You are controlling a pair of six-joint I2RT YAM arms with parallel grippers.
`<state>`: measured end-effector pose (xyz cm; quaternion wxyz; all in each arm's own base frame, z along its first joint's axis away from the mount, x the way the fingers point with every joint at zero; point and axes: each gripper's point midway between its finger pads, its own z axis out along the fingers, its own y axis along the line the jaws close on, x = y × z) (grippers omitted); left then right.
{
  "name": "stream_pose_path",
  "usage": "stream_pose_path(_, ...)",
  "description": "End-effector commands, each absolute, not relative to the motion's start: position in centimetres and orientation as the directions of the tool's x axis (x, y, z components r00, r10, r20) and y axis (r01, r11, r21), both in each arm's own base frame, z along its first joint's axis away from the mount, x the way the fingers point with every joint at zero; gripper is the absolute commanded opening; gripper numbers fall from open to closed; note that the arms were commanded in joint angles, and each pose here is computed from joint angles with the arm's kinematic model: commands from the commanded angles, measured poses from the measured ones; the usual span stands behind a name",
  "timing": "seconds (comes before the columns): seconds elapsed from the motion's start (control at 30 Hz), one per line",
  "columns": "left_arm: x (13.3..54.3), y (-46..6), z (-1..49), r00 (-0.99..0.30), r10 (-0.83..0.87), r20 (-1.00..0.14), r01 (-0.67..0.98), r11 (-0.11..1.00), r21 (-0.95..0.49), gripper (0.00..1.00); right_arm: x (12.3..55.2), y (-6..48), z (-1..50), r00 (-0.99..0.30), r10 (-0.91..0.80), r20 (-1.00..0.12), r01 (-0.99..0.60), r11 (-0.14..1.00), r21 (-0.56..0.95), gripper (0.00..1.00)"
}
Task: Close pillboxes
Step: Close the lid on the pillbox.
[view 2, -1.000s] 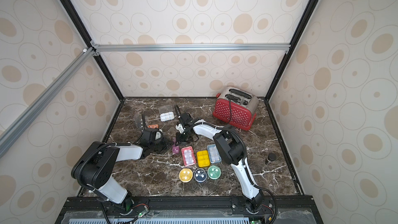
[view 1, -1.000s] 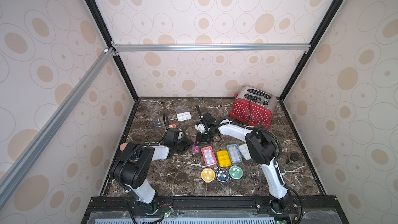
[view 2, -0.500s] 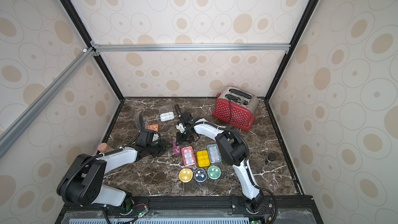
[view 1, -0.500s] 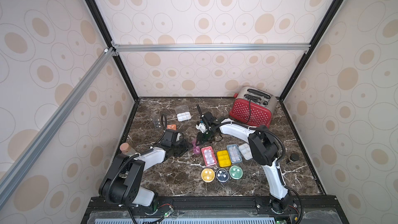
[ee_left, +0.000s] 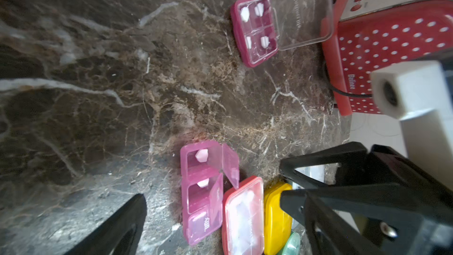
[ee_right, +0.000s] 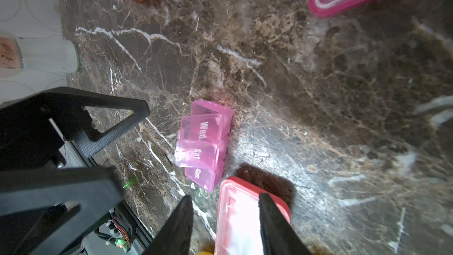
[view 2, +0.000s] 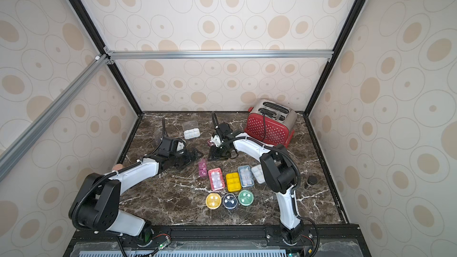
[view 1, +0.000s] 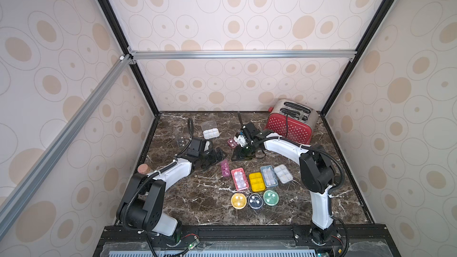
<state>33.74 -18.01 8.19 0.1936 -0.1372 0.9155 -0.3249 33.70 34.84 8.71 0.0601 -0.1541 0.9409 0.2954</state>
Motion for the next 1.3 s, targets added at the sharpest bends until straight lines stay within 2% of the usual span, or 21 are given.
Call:
stream_pose_path(0.0,34.0,-17.8,7.3,-0.900,-0.346,-0.266,-0.119,0.781,-0.613,0.99,33.1,35.2,7.9,-0.947,-0.260,-0.186,-0.320,0.783,0.534,0.46)
stream_pose_path(0.1,33.2,-17.6,6.6,-0.904,-0.345,-0.251,-0.128,0.780,-0.613,0.98,32.7,36.0,7.0,-0.946,-0.270,-0.177,-0.323,0.779,0.537,0.46)
stream_pose_path(0.27,32.0,-17.8,5.9,-0.916,-0.337,-0.218,-0.132,0.767,-0.628,0.77,32.2,37.7,5.7,-0.945,-0.287,-0.155,-0.324,0.766,0.556,0.46)
stream_pose_path(0.37,31.2,-18.1,5.1,-0.923,-0.334,-0.191,-0.136,0.748,-0.650,0.69,32.1,38.2,5.2,-0.946,-0.290,-0.148,-0.321,0.764,0.560,0.46)
stream_pose_path(0.9,31.1,-18.0,2.1,-0.932,-0.333,-0.141,-0.177,0.761,-0.624,0.51,31.8,38.8,2.9,-0.945,-0.307,-0.108,-0.316,0.783,0.536,0.38)
stream_pose_path(1.27,29.8,-17.7,-0.4,-0.933,-0.350,-0.084,-0.230,0.760,-0.608,0.31,31.5,38.5,2.1,-0.946,-0.311,-0.090,-0.311,0.799,0.515,0.34)
